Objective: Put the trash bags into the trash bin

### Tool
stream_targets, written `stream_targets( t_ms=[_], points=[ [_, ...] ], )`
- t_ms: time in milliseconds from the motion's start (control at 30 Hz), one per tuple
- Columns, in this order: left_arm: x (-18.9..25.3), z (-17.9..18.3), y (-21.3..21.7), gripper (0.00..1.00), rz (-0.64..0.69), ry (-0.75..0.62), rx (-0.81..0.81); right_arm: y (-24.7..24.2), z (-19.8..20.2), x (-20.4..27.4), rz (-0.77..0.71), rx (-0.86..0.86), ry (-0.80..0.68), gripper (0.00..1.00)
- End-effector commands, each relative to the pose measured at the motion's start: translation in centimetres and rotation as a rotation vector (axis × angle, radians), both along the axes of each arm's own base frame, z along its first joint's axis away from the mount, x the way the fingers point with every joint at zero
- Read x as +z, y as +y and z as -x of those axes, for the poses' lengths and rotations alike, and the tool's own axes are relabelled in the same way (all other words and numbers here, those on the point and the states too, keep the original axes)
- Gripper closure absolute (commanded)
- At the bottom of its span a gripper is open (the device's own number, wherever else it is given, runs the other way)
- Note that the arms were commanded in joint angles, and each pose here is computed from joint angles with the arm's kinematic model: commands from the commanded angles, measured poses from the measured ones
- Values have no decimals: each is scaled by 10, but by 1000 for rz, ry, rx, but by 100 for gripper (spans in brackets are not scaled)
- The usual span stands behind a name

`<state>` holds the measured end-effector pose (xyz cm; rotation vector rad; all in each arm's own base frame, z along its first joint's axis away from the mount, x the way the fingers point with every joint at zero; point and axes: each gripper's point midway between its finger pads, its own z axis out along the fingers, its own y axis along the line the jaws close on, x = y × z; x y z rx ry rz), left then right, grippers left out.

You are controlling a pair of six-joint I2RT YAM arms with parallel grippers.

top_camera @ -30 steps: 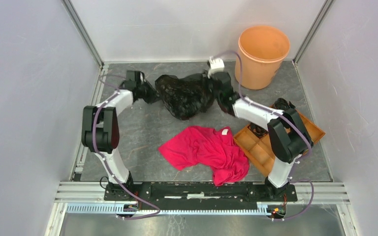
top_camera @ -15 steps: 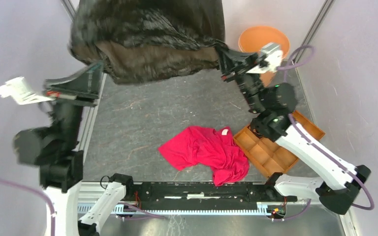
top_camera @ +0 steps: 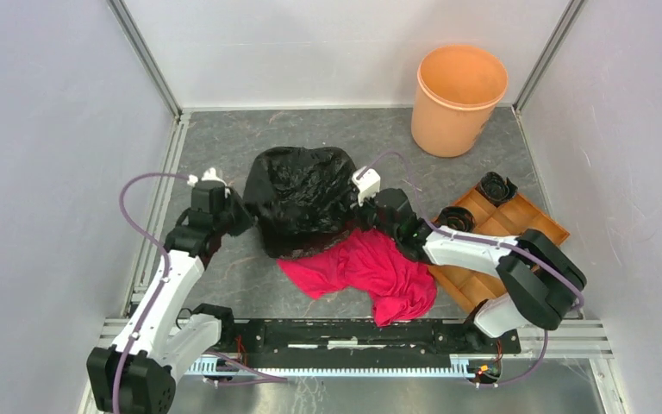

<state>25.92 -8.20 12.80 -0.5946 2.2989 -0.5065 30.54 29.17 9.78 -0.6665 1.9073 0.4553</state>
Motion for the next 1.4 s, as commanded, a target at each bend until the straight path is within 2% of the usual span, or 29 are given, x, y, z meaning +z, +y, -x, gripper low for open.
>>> stream_targets(
  t_ms=[0,133,267,367,500,567,700,867,967,1167,1367],
  points=[
    [104,-34,5,98,-20,-280,8,33,-21,129,-224,53,-230,99],
    [181,-32,20,98,-85,-429,47,32,-22,183,-245,60,-305,99],
    [245,-10,50,98,-178,-575,146,18,-12,225,-328,41,-387,99],
    [267,17,78,98,-251,-661,263,18,-9,234,-382,47,-420,99],
    [291,50,107,98,-292,-754,402,24,-13,245,-429,55,-463,92],
    [295,52,114,98,-320,-759,428,32,-16,254,-458,72,-483,84],
    [309,46,117,98,-380,-772,422,58,-24,285,-502,143,-526,52],
    [315,38,136,98,-483,-798,505,55,-41,329,-450,91,-663,22],
    [313,22,130,98,-451,-844,508,42,-47,343,-388,38,-743,3],
    [282,-38,105,98,-384,-813,435,3,-63,340,-205,-112,-818,2],
    [233,-80,93,98,-351,-741,408,-48,-97,320,-41,-255,-770,2]
  ],
)
